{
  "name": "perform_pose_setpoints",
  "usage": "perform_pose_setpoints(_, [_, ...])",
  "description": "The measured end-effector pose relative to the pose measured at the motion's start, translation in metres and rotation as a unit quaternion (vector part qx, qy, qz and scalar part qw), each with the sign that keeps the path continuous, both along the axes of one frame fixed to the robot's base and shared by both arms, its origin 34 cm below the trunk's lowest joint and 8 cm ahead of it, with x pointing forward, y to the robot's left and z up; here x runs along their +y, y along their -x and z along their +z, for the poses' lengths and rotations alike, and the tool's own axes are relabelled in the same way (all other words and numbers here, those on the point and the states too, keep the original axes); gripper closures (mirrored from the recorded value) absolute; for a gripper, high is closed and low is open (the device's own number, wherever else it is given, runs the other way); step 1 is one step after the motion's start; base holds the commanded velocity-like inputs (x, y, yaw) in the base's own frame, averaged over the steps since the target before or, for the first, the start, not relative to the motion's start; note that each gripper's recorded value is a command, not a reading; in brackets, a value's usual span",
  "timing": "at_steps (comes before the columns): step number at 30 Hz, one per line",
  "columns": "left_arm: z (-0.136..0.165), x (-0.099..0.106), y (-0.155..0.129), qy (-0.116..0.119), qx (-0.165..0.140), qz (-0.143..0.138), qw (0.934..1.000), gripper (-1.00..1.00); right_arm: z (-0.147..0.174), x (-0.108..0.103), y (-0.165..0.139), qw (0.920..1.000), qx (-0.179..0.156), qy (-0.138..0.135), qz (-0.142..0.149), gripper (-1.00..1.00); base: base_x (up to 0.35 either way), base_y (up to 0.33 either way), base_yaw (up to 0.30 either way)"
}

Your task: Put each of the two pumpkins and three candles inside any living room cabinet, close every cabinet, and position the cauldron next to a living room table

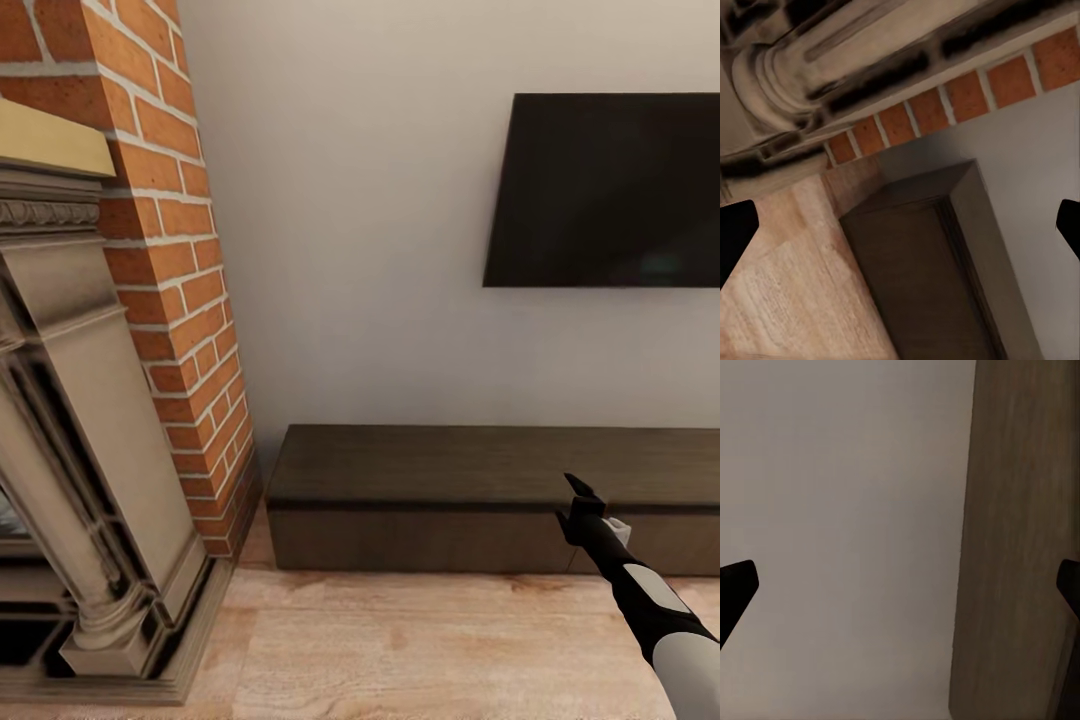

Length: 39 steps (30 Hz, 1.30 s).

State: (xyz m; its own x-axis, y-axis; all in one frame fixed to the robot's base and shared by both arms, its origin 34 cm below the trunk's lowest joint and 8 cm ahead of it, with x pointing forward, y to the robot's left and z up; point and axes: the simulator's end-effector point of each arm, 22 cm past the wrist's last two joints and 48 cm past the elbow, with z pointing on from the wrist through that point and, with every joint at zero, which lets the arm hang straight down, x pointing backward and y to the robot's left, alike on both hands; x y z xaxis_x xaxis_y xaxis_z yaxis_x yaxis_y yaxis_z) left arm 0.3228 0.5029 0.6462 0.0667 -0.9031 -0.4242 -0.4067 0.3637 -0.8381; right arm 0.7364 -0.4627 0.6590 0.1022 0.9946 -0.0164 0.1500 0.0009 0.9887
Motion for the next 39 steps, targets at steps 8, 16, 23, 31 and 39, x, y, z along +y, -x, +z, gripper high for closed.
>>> perform_pose_setpoints(8, [-0.034,0.019,0.055,0.017,0.016,0.075,0.9969,-1.0,-0.021,0.003,0.002,0.9999,0.012,-0.007,0.002,-1.0,0.0,0.0,0.0])
perform_pose_setpoints(16, [-0.052,0.02,0.061,0.019,0.017,0.078,0.9966,-1.0,-0.045,0.009,0.005,0.9996,0.027,-0.011,0.001,-1.0,0.0,0.0,0.0])
perform_pose_setpoints(23, [-0.098,0.009,0.079,0.038,0.051,0.078,0.9949,-1.0,-0.053,0.009,0.006,0.9998,0.018,-0.007,0.002,-1.0,0.0,0.0,0.0])
perform_pose_setpoints(31, [-0.126,0.015,0.107,0.05,0.052,0.104,0.992,-1.0,-0.072,0.014,0.01,0.9998,0.017,-0.009,0.002,-1.0,0.0,0.0,0.0])
perform_pose_setpoints(39, [-0.147,0.017,0.121,0.057,0.045,0.115,0.9907,-1.0,-0.09,0.016,0.014,0.9998,0.016,-0.011,0.002,-1.0,0.0,0.0,0.0])
